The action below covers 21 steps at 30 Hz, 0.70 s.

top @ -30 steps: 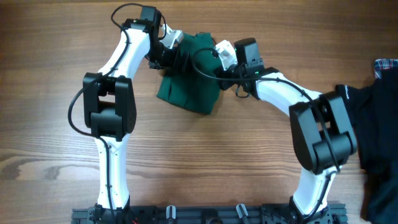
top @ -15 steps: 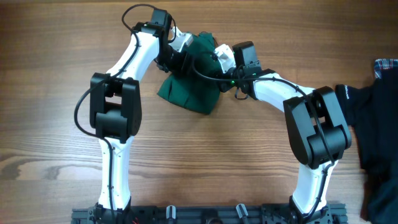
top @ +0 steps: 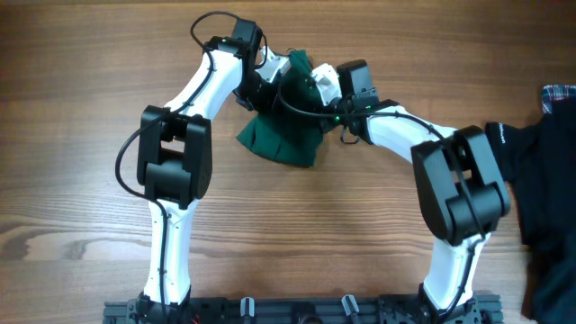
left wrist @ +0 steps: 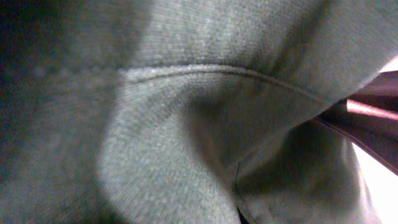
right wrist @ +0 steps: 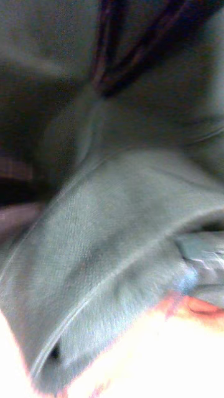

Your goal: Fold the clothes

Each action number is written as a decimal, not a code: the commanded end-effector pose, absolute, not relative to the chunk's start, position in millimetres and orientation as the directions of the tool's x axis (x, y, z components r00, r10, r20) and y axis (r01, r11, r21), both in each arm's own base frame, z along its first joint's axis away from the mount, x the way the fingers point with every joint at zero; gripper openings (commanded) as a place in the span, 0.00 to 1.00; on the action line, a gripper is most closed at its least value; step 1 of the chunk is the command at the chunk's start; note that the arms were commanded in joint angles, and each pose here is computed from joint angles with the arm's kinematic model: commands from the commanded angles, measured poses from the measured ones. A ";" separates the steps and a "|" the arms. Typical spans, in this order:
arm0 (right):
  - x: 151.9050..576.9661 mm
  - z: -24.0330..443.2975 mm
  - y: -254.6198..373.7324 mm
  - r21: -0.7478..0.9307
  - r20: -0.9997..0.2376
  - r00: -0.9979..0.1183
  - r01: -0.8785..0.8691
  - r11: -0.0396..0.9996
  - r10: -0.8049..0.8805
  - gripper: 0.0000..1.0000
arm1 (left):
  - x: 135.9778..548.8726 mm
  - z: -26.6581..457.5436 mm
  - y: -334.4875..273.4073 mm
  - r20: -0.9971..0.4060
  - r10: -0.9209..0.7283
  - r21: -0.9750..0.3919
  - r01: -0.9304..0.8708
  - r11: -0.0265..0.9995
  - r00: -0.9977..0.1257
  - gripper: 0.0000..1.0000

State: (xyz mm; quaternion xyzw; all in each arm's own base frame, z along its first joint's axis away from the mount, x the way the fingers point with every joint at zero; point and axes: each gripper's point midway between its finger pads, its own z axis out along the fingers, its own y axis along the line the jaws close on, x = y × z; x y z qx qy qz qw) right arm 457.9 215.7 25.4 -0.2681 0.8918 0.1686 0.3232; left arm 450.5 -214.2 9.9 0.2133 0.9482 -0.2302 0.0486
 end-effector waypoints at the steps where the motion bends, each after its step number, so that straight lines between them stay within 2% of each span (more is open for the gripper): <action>1: 481.2 168.8 210.0 0.077 -0.846 -0.486 -0.520 0.851 -0.221 0.46 | 446.7 20.9 -212.0 -0.188 0.370 -0.414 0.415 0.810 -0.910 0.04; 2: 469.7 245.5 167.0 0.004 -0.895 -0.415 -0.374 0.927 -0.163 0.47 | 451.7 39.1 -208.8 -0.221 0.356 -0.388 0.417 0.822 -0.908 0.04; 5: 455.1 271.0 124.7 -0.049 -0.894 -0.422 -0.243 0.969 -0.151 0.47 | 459.3 63.5 -199.4 -0.259 0.317 -0.327 0.392 0.860 -0.912 0.04; 7: 446.2 272.4 94.3 -0.077 -0.876 -0.461 -0.158 0.984 -0.142 0.52 | 461.6 82.2 -197.9 -0.291 0.297 -0.318 0.385 0.867 -0.909 0.04; 9: 440.9 258.3 63.9 -0.086 -0.838 -0.531 -0.098 0.991 -0.125 0.64 | 461.7 104.9 -198.1 -0.329 0.280 -0.317 0.385 0.867 -0.902 0.04; 12: 438.7 238.6 28.1 -0.060 -0.797 -0.603 -0.002 0.998 -0.049 0.77 | 462.3 126.1 -197.6 -0.369 0.266 -0.314 0.389 0.866 -0.891 0.04; 14: 437.6 234.3 15.5 -0.062 -0.786 -0.617 0.025 0.998 -0.033 0.94 | 462.6 126.2 -195.8 -0.369 0.266 -0.304 0.386 0.871 -0.891 0.04; 15: 437.5 234.1 14.0 -0.063 -0.785 -0.618 0.028 0.998 -0.032 0.99 | 463.4 124.7 -191.9 -0.365 0.266 -0.284 0.379 0.881 -0.892 0.04; 21: 437.4 234.0 14.2 -0.063 -0.785 -0.619 0.028 0.998 -0.032 1.00 | 463.0 123.3 -188.9 -0.359 0.267 -0.269 0.373 0.888 -0.895 0.04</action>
